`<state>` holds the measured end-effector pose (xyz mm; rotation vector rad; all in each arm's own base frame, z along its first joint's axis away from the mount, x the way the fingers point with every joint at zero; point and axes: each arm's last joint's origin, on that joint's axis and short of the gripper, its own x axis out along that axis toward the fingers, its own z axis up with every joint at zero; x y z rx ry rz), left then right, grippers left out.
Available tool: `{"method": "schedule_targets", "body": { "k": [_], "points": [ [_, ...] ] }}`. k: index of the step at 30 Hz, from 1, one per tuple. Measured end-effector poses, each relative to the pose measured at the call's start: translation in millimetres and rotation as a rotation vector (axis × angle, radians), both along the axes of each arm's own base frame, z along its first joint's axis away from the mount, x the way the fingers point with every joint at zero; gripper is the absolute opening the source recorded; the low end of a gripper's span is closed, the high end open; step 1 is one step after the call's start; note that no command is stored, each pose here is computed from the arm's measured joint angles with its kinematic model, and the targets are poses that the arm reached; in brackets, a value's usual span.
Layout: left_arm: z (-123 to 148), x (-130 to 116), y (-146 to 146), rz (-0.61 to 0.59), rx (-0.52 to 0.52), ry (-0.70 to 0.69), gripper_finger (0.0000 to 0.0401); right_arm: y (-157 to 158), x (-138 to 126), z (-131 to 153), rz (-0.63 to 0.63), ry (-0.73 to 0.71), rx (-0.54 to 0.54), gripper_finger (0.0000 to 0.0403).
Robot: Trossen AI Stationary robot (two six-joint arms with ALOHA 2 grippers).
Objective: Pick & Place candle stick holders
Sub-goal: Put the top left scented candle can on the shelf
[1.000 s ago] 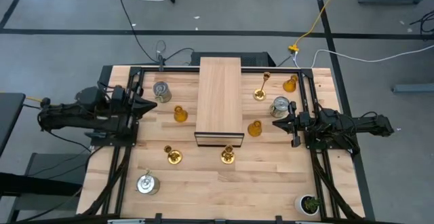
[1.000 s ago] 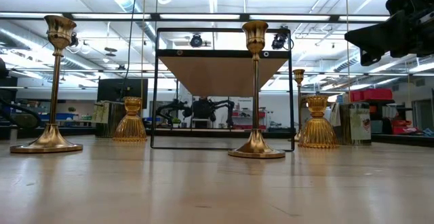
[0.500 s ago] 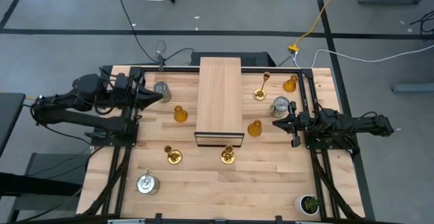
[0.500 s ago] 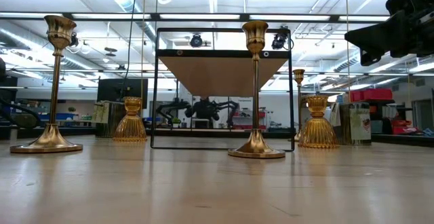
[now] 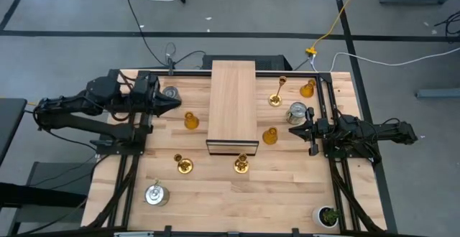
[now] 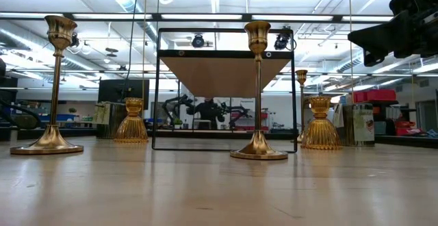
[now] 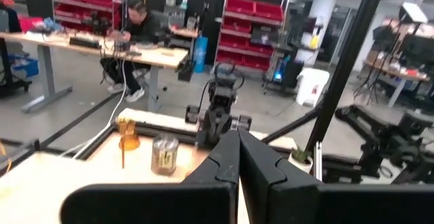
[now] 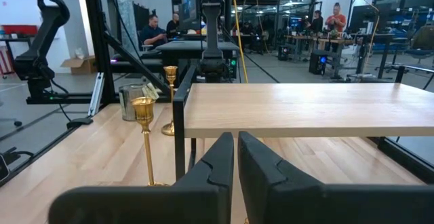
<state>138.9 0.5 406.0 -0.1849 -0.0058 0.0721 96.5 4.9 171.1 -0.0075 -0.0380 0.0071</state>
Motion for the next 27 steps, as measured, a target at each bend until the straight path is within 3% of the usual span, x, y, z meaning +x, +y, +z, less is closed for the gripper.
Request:
{"method": "schedule_targets", "body": {
  "k": [12,27],
  "points": [
    [-20,4,3,0.098,0.073,0.208,0.0007,0,0,0,0.000,0.000,0.000,0.0027],
    [-21,6,14,0.120,0.116,0.229,0.0007,0,0,0,0.000,0.000,0.000,0.0027]
  ]
}}
